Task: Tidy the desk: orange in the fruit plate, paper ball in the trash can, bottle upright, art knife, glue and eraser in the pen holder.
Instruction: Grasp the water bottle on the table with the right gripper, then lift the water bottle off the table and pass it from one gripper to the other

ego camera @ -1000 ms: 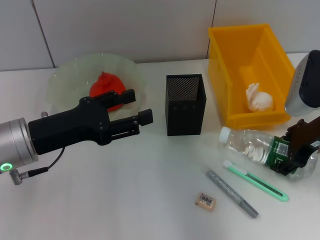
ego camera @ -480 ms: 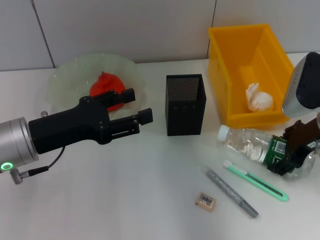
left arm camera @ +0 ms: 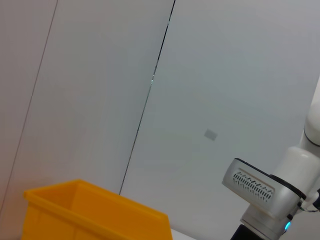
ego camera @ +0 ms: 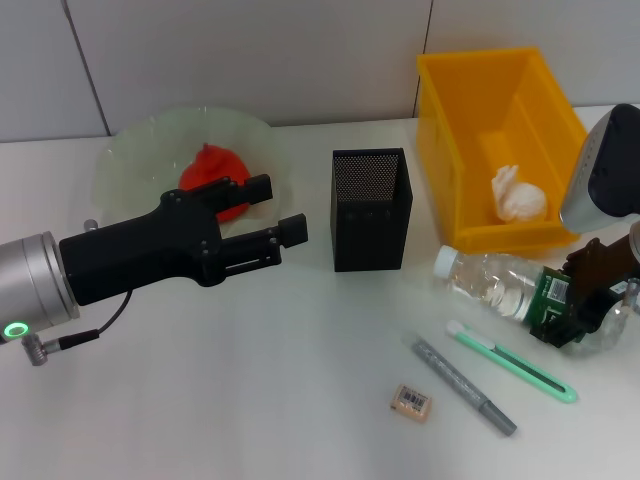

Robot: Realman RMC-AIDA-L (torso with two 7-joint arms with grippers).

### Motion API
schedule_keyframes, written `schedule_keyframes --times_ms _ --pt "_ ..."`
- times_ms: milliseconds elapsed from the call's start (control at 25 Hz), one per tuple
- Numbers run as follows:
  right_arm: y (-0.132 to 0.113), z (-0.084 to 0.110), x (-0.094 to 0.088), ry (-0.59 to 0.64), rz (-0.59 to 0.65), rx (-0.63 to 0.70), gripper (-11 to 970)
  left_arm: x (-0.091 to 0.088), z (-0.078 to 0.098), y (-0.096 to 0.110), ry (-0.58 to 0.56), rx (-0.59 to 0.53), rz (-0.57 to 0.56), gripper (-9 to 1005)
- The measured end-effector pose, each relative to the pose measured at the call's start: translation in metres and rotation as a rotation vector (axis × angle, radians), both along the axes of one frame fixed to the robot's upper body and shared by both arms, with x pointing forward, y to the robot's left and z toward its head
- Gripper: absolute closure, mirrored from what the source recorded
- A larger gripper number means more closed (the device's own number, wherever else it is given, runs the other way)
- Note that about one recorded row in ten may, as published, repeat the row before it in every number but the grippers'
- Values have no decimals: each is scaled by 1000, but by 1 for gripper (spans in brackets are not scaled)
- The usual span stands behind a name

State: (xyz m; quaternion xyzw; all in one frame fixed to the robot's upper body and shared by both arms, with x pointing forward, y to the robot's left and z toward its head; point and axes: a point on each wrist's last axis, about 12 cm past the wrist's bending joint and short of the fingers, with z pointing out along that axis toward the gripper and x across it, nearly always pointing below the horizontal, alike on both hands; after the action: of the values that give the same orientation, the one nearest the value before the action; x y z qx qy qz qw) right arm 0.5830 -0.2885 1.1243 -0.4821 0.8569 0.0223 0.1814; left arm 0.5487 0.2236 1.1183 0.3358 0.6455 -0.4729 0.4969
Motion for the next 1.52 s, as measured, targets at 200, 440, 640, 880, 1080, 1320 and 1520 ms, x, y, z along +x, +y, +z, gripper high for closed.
schedule_keyframes --times_ms 200,440,640,880,1080,1320,1520 --pt "4 -2 -1 6 18 -11 188 0 0 0 1 0 0 197" --pt "6 -3 -2 17 28 -15 188 0 0 0 1 0 0 197" --pt "8 -2 -5 35 34 -5 188 -1 0 0 4 -1 1 198" --pt "7 -2 -6 36 25 -1 188 -1 -1 1 3 -2 -2 198" --pt "4 3 -9 15 15 0 189 -2 -1 1 5 -3 -2 198" --pt "3 12 -11 -20 3 21 190 -2 -1 1 5 -3 -3 198" --pt "3 21 -16 -39 6 42 192 -1 0 0 3 -4 -7 198"
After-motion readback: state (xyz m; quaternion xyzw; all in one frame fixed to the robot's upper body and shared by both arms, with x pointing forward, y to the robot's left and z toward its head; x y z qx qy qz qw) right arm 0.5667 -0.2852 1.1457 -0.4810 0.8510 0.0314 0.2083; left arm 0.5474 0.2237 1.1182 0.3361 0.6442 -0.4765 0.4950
